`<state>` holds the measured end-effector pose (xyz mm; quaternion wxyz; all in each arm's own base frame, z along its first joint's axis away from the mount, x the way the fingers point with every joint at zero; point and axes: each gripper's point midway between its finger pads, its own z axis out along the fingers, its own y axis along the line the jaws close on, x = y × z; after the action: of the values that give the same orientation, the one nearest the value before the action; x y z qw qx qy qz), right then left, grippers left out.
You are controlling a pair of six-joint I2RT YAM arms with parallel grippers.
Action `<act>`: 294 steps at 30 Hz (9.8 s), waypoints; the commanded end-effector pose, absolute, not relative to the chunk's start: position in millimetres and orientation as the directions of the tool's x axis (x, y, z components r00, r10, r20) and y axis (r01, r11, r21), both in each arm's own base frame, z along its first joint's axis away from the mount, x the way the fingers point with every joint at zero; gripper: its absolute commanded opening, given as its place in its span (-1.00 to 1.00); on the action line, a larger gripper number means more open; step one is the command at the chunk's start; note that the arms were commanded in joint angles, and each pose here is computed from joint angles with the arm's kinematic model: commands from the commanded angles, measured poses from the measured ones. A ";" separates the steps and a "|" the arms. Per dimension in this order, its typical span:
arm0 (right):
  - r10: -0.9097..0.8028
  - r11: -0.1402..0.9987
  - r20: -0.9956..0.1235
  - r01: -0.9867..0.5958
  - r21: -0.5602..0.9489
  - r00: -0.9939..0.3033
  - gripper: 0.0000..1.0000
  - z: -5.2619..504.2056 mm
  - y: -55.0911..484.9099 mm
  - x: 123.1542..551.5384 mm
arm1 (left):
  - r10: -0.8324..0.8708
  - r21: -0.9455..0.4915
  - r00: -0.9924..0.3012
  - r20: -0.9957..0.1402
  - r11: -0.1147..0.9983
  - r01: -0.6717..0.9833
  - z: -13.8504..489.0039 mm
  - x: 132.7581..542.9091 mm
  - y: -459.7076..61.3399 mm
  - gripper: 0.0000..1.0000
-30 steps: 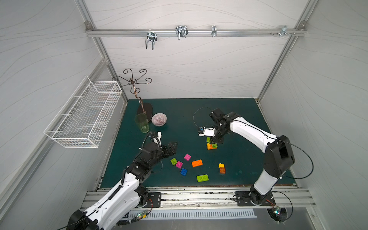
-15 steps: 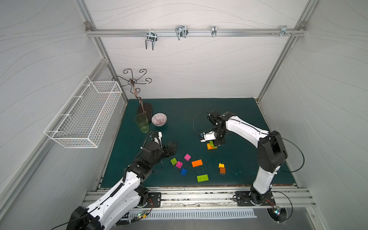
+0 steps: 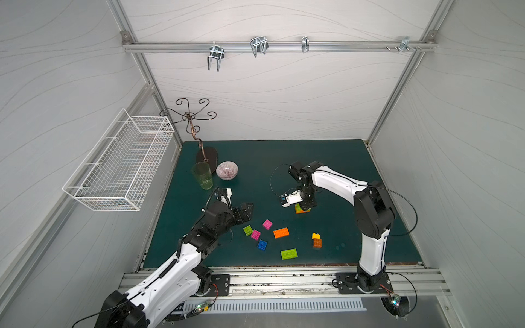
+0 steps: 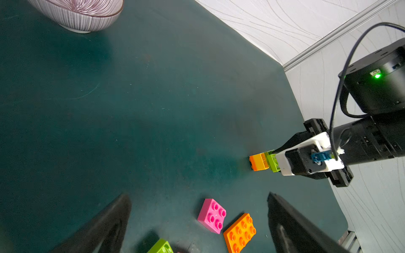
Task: Assemble the letter p with lego
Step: Assemble the lego brick with the lego brick, then adjust the lego brick at the center of the board, then pick up the lego brick from the center of the board, then place the lego brick at the center of the board, then pick up the lego brick from the center of the board.
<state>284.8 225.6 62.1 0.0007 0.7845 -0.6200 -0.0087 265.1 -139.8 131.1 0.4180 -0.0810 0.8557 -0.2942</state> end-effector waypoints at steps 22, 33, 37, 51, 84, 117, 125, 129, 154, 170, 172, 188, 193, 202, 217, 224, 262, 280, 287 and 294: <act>-0.967 -0.239 0.069 -0.968 0.073 0.244 -1.00 36.0 220.1 275.9 | -0.391 -0.570 -0.586 -0.710 0.808 0.151 149.2 272.2 -140.3 0.99; -0.973 -0.186 0.124 -0.978 0.097 0.197 -1.00 25.0 218.1 274.8 | -0.395 -0.571 -0.578 -0.714 0.807 0.153 151.6 271.5 -139.2 0.99; -0.978 -0.164 0.109 -0.980 0.108 0.176 -1.00 24.4 221.8 272.5 | -0.394 -0.572 -0.579 -0.713 0.805 0.157 151.7 271.5 -140.1 0.99; -0.983 -0.126 0.116 -0.979 0.161 0.146 -1.00 14.8 219.2 251.5 | -0.395 -0.572 -0.576 -0.716 0.804 0.160 153.1 271.1 -139.9 0.99; -0.922 0.234 -0.303 -0.970 0.061 -0.242 -0.60 127.6 256.0 271.8 | -0.396 -0.571 -0.565 -0.724 0.804 0.168 156.3 269.7 -138.8 0.99; -0.918 0.367 -0.143 -0.929 0.048 -0.370 -0.76 96.8 247.9 280.3 | -0.394 -0.566 -0.562 -0.728 0.807 0.168 156.1 269.8 -137.8 0.99; -0.764 0.465 -0.431 -0.873 0.149 -0.480 -0.51 156.2 259.9 274.5 | -0.387 -0.554 -0.568 -0.726 0.819 0.150 151.7 272.1 -136.4 0.99; -0.548 0.474 -0.665 -0.843 0.254 -0.508 -0.29 210.2 260.6 258.5 | -0.367 -0.540 -0.600 -0.711 0.832 0.131 145.2 273.2 -137.4 0.99; -0.013 0.808 -0.576 -0.348 0.475 -0.817 0.98 201.8 171.4 211.3 | -0.438 -0.217 -0.881 -0.178 0.891 -0.399 73.3 193.6 -140.3 0.98; -0.027 0.714 -0.474 -0.348 0.607 -0.880 0.53 173.5 188.8 201.2 | -0.485 -0.135 -0.873 -0.040 0.869 -0.477 52.2 201.7 -164.1 0.79; -0.028 0.710 -0.473 -0.350 0.611 -0.881 0.51 175.1 189.5 200.5 | -0.482 -0.126 -0.876 -0.029 0.871 -0.475 48.8 203.9 -167.4 0.73; -0.035 0.696 -0.441 -0.339 0.633 -0.897 0.34 175.2 191.4 193.5 | -0.479 -0.081 -0.877 -0.039 0.876 -0.475 31.2 213.9 -168.4 0.23; -0.033 0.698 -0.440 -0.336 0.633 -0.897 0.32 176.8 191.3 194.0 | -0.475 -0.082 -0.877 -0.077 0.880 -0.469 31.6 217.5 -163.6 -0.09; -0.037 0.696 -0.429 -0.332 0.637 -0.902 0.31 175.5 192.5 193.8 | -0.419 -0.066 -0.900 -0.121 0.908 -0.413 34.7 230.0 -164.3 -0.19; -0.041 0.705 -0.422 -0.325 0.630 -0.906 0.33 173.3 192.3 195.9 | -0.342 -0.107 -0.930 -0.136 0.938 -0.329 50.9 245.2 -181.9 -0.33; -0.028 0.754 -0.403 -0.284 0.592 -0.915 0.32 160.6 186.2 204.6 | -0.231 -0.140 -0.962 -0.146 0.967 -0.211 63.0 273.7 -214.5 -0.34; -0.634 0.529 -0.510 -0.807 0.263 -0.581 0.71 150.7 292.2 235.8 | -0.315 -0.355 -0.845 -0.432 0.921 -0.162 91.6 311.3 -148.2 0.91; -0.938 0.140 -0.306 -0.985 0.101 -0.165 0.18 70.3 347.9 245.6 | -0.430 -0.435 -0.744 -0.511 0.876 -0.208 76.7 311.6 -105.3 0.92; -0.954 0.112 -0.271 -0.990 0.080 -0.130 0.20 53.5 347.3 252.0 | -0.432 -0.434 -0.736 -0.522 0.877 -0.207 80.8 311.7 -103.1 0.92; -0.969 0.104 -0.226 -0.995 0.011 -0.104 0.29 37.6 342.8 265.7 | -0.432 -0.437 -0.731 -0.529 0.877 -0.201 83.0 312.0 -103.0 0.92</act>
<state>258.9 345.4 46.3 -0.0840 0.6544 -0.7443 -0.1033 300.6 -102.2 66.9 0.2943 -0.1743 0.9248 -0.1668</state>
